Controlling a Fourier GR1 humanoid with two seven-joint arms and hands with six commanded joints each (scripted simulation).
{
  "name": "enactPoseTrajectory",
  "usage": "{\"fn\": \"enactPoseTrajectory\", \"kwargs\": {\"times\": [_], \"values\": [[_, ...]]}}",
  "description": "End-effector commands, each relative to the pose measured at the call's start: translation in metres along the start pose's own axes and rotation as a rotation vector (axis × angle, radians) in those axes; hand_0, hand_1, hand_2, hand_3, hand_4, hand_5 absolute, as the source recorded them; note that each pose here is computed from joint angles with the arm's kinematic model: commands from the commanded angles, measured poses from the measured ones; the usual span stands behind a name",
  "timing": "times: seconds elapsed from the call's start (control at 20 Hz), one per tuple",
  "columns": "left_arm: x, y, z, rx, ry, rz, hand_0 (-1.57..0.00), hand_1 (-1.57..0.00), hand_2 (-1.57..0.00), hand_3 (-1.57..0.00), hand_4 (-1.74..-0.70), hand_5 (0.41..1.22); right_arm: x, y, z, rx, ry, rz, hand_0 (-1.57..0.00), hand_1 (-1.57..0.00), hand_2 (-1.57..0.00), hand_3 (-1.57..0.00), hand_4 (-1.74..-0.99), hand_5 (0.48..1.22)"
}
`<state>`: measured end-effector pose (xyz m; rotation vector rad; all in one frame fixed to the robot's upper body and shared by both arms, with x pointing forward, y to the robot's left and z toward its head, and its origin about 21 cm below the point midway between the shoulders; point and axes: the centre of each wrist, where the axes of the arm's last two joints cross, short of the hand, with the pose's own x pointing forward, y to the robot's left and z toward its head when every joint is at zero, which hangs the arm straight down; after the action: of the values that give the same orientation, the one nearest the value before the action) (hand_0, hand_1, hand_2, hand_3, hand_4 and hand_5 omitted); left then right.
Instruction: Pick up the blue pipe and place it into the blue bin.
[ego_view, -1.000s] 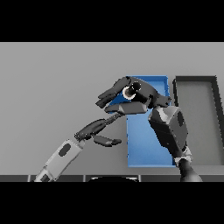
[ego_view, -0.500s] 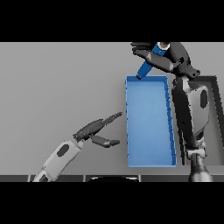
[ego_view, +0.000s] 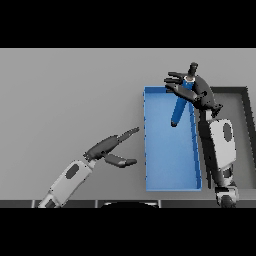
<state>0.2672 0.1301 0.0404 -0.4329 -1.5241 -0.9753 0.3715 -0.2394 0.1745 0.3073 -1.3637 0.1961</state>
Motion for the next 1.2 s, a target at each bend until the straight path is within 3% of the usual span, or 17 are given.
{"fn": "enactPoseTrajectory", "kwargs": {"times": [0.0,0.05,0.25,0.3,0.35,0.4,0.5,0.6,0.75,0.9,1.15], "values": [[-0.003,0.003,0.002,0.004,0.009,-0.006,0.0,0.0,0.0,0.0,-0.88,0.464,-0.01,-0.006,0.002,-0.024,0.044,0.004,-1.57,-1.57,-1.57,-1.57,-1.741,1.12],[-0.002,0.0,-0.001,-0.002,0.004,-0.003,0.0,0.0,0.0,0.0,-0.88,0.463,-0.023,-0.008,0.002,-0.032,0.093,0.001,-1.57,-1.57,-1.57,-1.57,-1.741,1.122],[0.003,-0.001,0.001,-0.004,-0.006,-0.001,0.0,0.0,0.0,0.0,-0.88,0.46,-0.06,-0.013,0.009,-0.043,0.272,0.026,-1.57,-1.57,-1.57,-1.57,-1.591,1.114],[0.002,0.002,0.001,-0.001,0.004,-0.002,0.0,0.0,0.0,0.0,-0.89,0.457,-0.069,-0.013,0.01,-0.052,0.326,0.034,-1.57,-1.57,-1.57,-1.33,-1.599,1.11],[0.003,0.003,0.0,0.002,0.01,-0.005,0.0,0.0,0.0,0.0,-0.89,0.455,-0.075,-0.016,0.009,-0.073,0.384,0.025,-1.56,-1.46,-1.39,-1.12,-1.547,1.133],[0.004,0.001,-0.002,-0.005,0.006,-0.001,0.0,0.0,0.0,0.0,-0.89,0.453,-0.084,-0.015,0.009,-0.081,0.444,0.007,-1.31,-1.17,-1.11,-0.9,-1.503,1.15],[0.004,0.0,-0.001,-0.008,0.008,0.002,0.0,0.0,0.0,0.0,-0.89,0.453,-0.09,-0.011,0.004,-0.097,0.542,-0.014,-0.84,-0.75,-0.71,-0.57,-1.392,1.176],[0.003,-0.004,0.0,-0.009,0.016,0.005,0.0,0.0,0.0,0.0,-0.89,0.453,-0.086,-0.009,0.005,-0.06,0.591,0.029,-0.53,-0.48,-0.46,-0.37,-1.285,1.141],[0.001,0.001,0.0,0.0,0.023,0.008,0.0,0.0,0.0,0.0,-0.89,0.454,-0.089,-0.005,0.005,-0.035,0.621,0.158,-0.27,-0.24,-0.23,-0.19,-1.179,0.975],[0.002,-0.001,-0.001,-0.001,0.007,0.002,0.0,0.0,0.0,0.0,-0.9,0.45,-0.096,-0.001,0.004,-0.027,0.62,0.303,-0.14,-0.12,-0.12,-0.1,-1.131,0.857],[0.001,-0.004,-0.002,-0.007,0.011,0.013,0.0,0.0,0.0,0.0,-0.91,0.458,-0.102,-0.006,0.001,-0.071,0.602,0.353,-0.04,-0.04,-0.04,-0.03,-1.124,0.717]]}}
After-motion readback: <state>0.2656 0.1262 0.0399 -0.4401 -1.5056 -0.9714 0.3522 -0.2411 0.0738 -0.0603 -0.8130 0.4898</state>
